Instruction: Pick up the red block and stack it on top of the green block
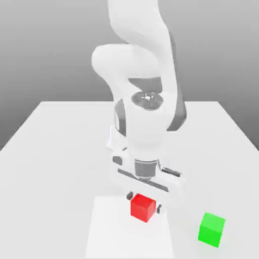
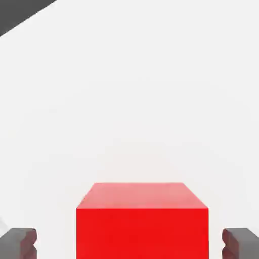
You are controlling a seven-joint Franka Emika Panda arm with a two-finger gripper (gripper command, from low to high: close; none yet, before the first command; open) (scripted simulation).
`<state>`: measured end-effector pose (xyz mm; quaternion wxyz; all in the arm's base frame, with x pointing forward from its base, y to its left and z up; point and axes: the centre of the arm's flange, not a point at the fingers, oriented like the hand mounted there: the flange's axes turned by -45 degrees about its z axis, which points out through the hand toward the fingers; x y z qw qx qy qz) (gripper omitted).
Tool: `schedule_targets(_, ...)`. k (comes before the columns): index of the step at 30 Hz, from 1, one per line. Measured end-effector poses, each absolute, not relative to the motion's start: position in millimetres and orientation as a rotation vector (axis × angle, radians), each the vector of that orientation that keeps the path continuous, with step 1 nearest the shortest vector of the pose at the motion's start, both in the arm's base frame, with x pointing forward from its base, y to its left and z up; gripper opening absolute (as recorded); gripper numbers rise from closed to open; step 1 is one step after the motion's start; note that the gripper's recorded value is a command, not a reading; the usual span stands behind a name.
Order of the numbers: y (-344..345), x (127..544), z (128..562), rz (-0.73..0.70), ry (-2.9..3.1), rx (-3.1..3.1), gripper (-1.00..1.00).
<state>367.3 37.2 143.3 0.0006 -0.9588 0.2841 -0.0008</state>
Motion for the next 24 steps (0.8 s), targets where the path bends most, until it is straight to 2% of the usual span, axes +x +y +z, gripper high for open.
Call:
schedule_targets(7, 37.3, 367.6, 143.8, -0.005, 0.892, -3.01, -1.0)
schedule_targets(24, 37.4, 368.3, 207.9, -0.007, 0.893, -3.01, -1.0)
